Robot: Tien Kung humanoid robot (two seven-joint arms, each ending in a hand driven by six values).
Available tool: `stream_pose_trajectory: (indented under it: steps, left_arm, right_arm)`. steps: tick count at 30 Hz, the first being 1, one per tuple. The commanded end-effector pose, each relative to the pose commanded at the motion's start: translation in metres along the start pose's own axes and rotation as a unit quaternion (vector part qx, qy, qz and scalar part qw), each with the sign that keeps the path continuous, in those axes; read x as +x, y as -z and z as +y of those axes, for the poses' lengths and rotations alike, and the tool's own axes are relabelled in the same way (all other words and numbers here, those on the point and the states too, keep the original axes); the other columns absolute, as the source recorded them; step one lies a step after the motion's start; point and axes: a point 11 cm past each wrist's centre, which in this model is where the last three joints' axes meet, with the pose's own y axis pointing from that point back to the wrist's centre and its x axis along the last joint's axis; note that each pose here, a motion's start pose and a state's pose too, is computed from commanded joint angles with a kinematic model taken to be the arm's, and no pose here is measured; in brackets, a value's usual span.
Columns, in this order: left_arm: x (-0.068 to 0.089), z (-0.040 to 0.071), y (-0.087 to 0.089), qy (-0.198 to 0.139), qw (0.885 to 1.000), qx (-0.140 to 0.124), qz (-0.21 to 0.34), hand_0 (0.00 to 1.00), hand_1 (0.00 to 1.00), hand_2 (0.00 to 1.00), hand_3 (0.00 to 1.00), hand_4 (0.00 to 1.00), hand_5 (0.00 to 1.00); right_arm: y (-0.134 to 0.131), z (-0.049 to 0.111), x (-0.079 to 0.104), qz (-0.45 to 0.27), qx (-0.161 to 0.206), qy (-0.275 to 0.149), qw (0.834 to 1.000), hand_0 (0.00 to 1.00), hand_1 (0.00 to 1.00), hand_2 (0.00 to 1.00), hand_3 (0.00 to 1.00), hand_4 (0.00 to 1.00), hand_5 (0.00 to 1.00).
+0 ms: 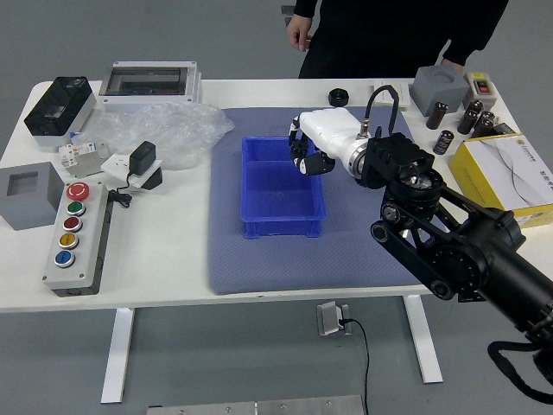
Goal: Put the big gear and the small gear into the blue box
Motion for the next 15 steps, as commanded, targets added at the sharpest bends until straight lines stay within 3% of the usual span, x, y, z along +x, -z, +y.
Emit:
stream_pose_trajectory:
  steps: [4, 5, 11, 12, 15]
  left_arm:
    - [-0.001, 0.000, -0.003, 0.001, 1.000, -0.003, -0.003, 0.820, 0.828, 0.826, 0.805, 0.531, 0.119]
    - [-0.001, 0.000, -0.003, 0.001, 1.000, -0.003, -0.003, 0.820, 0.828, 0.826, 0.805, 0.531, 0.119]
    - [0.000, 0.000, 0.000, 0.000, 1.000, 0.002, -0.006, 0.821, 0.829, 0.827, 0.806, 0.533, 0.119]
    - [0.000, 0.000, 0.001, 0.000, 1.000, 0.002, -0.006, 0.821, 0.829, 0.827, 0.806, 0.533, 0.119]
    - [0.000, 0.000, 0.000, 0.000, 1.000, 0.002, -0.006, 0.821, 0.829, 0.827, 0.806, 0.533, 0.119]
  right_arm:
    - [0.007, -0.003, -0.010, -0.004, 0.008, 0.015, 1.000, 0.630, 0.451, 0.458, 0.480, 0.551, 0.027]
    - [0.008, -0.004, -0.012, -0.006, 0.009, 0.021, 1.000, 0.580, 0.471, 0.497, 0.614, 0.530, 0.162]
    - [0.006, -0.005, -0.024, -0.022, 0.008, 0.053, 0.998, 0.580, 0.471, 0.497, 0.614, 0.530, 0.162]
    - [0.006, -0.005, -0.025, -0.024, 0.009, 0.056, 0.998, 0.571, 0.517, 0.637, 0.793, 0.737, 0.320]
    - [0.004, -0.005, -0.026, -0.029, 0.009, 0.061, 0.998, 0.571, 0.517, 0.637, 0.793, 0.737, 0.320]
